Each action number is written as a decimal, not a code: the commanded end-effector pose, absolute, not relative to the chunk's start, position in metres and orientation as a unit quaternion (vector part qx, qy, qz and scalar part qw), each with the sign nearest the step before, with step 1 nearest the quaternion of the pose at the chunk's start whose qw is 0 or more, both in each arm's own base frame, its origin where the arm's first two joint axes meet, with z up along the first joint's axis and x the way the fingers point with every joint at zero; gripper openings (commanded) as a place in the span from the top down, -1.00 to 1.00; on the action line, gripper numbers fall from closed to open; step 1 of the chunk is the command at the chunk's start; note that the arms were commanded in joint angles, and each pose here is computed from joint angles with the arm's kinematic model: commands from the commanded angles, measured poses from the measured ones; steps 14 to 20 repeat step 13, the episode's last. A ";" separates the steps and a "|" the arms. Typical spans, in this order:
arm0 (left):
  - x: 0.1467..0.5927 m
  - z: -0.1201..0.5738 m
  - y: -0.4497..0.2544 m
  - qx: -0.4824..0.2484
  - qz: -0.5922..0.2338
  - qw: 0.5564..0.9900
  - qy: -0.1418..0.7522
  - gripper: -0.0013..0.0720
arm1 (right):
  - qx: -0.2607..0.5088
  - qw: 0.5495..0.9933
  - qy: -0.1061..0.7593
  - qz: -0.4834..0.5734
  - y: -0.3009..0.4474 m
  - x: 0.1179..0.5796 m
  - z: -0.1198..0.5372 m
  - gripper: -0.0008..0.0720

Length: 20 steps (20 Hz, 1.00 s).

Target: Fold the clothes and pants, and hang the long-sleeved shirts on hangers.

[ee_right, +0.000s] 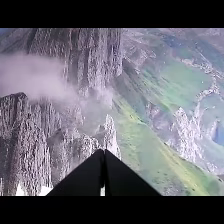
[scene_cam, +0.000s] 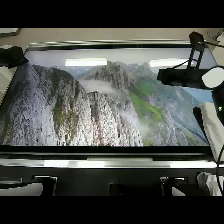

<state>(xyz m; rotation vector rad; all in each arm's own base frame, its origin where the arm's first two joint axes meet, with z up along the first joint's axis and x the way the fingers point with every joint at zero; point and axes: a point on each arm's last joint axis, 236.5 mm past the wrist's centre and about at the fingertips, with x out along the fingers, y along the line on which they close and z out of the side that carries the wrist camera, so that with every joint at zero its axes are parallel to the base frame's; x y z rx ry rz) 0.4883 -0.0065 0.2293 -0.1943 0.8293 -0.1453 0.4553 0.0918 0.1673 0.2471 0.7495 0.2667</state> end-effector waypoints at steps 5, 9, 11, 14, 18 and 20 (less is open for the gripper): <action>0.488 0.223 -0.007 -0.094 -0.071 0.904 0.411 0.90 | 0.116 0.915 0.362 0.133 0.094 0.456 0.168 0.87; 0.488 0.223 -0.007 -0.094 -0.071 0.904 0.411 0.90 | 0.116 0.915 0.362 0.133 0.094 0.456 0.168 0.87; 0.488 0.223 -0.007 -0.094 -0.071 0.904 0.411 0.90 | 0.115 0.915 0.362 0.133 0.094 0.456 0.168 0.87; 0.488 0.223 -0.007 -0.094 -0.071 0.904 0.411 0.90 | 0.116 0.915 0.362 0.133 0.094 0.456 0.168 0.87; 0.488 0.223 -0.007 -0.094 -0.071 0.904 0.411 0.90 | 0.116 0.915 0.362 0.133 0.094 0.456 0.168 0.87; 0.488 0.223 -0.007 -0.094 -0.071 0.904 0.411 0.90 | 0.116 0.915 0.362 0.133 0.094 0.456 0.168 0.87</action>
